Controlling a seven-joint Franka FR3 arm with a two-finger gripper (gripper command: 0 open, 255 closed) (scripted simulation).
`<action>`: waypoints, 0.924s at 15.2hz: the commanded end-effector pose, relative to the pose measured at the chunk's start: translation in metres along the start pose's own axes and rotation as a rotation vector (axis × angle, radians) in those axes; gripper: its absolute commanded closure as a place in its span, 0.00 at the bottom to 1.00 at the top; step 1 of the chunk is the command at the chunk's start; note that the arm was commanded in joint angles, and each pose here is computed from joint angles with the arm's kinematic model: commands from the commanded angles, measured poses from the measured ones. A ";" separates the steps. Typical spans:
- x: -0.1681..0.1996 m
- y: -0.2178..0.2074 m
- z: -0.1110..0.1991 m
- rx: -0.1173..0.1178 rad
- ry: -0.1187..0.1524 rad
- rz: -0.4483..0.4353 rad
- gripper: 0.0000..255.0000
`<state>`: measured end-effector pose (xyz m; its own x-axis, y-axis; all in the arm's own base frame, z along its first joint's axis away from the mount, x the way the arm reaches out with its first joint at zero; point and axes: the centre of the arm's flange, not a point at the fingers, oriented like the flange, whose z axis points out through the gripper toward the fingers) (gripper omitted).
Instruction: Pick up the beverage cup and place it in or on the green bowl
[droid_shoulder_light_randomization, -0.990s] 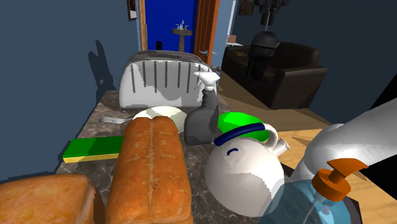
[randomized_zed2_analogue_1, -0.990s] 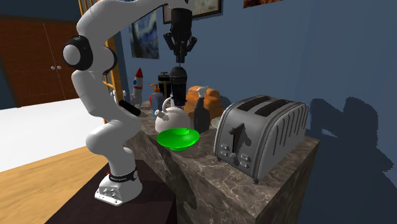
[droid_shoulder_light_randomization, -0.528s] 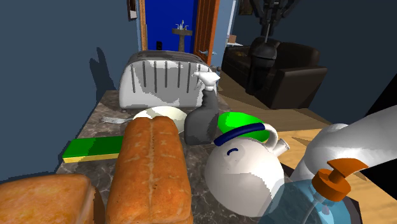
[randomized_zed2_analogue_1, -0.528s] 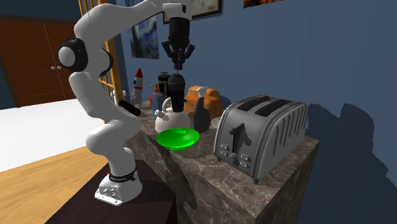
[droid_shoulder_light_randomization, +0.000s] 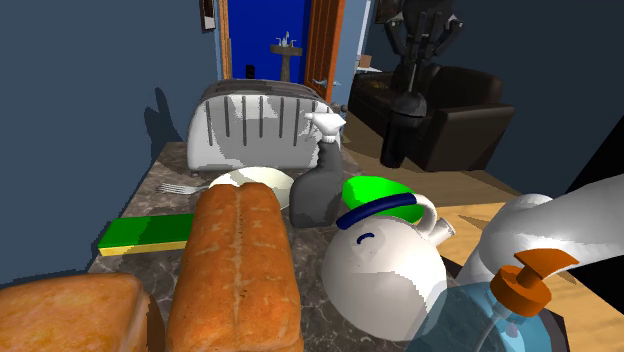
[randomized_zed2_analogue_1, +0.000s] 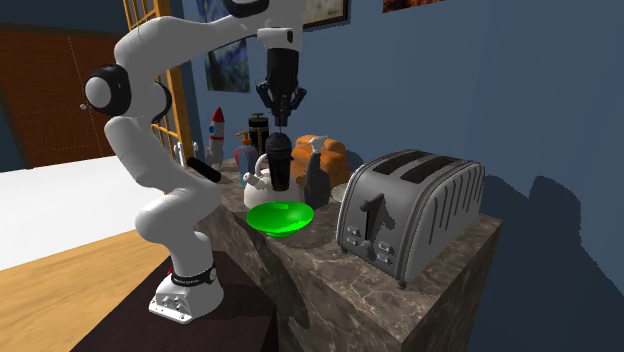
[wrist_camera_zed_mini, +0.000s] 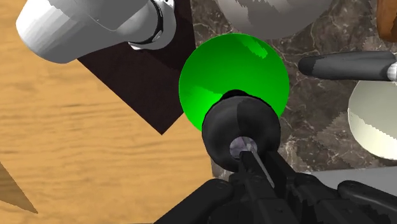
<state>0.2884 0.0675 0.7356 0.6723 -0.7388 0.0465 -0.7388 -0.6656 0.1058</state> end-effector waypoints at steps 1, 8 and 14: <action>0.000 -0.001 0.011 0.001 0.001 0.000 1.00; -0.002 -0.005 0.048 0.001 0.001 0.000 1.00; -0.004 -0.008 0.082 0.001 0.001 0.000 1.00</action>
<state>0.2874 0.0671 0.6595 0.6722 -0.7389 0.0467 -0.7389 -0.6655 0.1056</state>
